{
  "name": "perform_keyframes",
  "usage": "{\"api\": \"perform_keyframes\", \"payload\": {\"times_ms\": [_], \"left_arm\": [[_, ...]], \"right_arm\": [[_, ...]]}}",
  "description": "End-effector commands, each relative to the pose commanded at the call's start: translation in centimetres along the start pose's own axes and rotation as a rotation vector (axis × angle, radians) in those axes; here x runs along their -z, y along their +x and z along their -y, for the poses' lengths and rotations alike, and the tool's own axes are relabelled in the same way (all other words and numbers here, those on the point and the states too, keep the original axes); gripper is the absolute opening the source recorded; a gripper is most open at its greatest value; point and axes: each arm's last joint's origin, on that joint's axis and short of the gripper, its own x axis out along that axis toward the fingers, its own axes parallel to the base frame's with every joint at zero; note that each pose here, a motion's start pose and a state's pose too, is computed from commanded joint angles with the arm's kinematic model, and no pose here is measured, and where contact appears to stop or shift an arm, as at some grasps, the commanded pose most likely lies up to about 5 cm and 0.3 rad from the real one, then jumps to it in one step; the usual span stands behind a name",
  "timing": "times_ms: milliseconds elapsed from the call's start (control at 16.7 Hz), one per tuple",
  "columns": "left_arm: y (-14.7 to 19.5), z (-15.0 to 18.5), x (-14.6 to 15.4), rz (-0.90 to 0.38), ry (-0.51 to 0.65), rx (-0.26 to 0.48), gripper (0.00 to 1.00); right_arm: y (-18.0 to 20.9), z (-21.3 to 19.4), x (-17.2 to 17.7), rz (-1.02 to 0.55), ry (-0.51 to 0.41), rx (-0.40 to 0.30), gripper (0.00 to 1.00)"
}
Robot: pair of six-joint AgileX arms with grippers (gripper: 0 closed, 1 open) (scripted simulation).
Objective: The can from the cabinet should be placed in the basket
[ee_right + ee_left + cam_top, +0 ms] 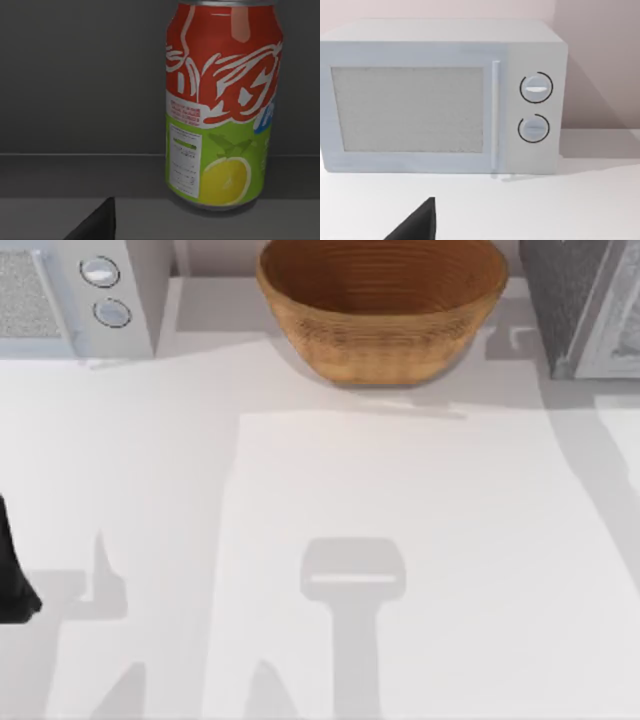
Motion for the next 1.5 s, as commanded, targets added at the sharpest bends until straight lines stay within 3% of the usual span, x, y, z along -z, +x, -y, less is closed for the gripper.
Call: {"api": "perform_keyframes", "payload": {"times_ms": [360,780,1500], "left_arm": [[0.0,0.0,0.0,0.000,0.000,0.000,1.00],[0.0,0.0,0.0,0.000,0.000,0.000,1.00],[0.0,0.0,0.0,0.000,0.000,0.000,1.00]], "right_arm": [[6.5,-0.1,0.6,-0.001,0.000,0.001,1.00],[7.2,-0.2,0.6,0.003,0.001,-0.002,1.00],[12.9,0.0,0.5,0.006,0.002,0.000,1.00]]}}
